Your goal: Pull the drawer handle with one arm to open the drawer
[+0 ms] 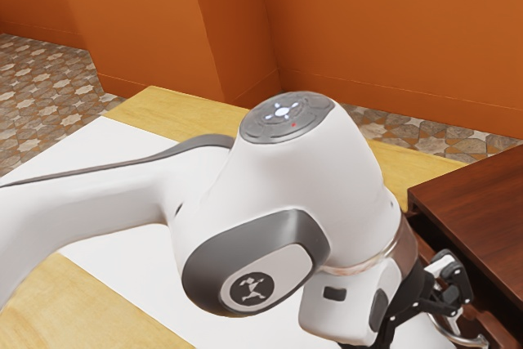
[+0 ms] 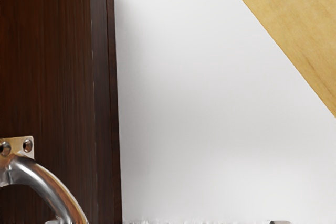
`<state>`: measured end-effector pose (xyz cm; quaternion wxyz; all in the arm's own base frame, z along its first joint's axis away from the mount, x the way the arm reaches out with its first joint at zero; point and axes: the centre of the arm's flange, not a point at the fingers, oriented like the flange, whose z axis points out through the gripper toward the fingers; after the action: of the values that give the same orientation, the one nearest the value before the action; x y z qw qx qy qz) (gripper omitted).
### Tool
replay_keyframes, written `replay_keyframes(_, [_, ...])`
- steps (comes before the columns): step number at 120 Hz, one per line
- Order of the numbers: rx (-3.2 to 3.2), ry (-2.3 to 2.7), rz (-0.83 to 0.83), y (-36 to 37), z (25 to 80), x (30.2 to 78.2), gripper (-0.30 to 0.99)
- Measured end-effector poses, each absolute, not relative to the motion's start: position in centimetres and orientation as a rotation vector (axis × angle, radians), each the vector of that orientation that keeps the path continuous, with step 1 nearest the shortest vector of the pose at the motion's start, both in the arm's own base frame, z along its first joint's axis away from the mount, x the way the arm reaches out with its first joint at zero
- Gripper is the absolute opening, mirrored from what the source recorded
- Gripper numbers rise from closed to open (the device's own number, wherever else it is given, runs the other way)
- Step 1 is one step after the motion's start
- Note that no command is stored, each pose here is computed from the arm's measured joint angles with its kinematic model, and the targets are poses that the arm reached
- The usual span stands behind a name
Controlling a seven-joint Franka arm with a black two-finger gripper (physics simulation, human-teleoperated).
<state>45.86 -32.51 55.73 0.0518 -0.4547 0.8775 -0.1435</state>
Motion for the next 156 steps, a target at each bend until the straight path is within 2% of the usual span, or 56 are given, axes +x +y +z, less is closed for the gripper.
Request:
replay_keyframes(47, [-1.396, 2.666, -0.407, -31.1, 55.1, 44.1, 0.53])
replay_keyframes(73, [-1.398, 2.648, -0.416, -30.2, 56.1, 42.6, 0.42])
replay_keyframes(107, [-1.429, 2.654, -0.400, -28.8, 55.5, 41.5, 0.51])
replay_keyframes(140, [-1.438, 2.642, -0.396, -27.4, 55.7, 40.3, 0.50])
replay_keyframes(156, [-1.434, 2.641, -0.390, -27.0, 55.6, 39.7, 0.53])
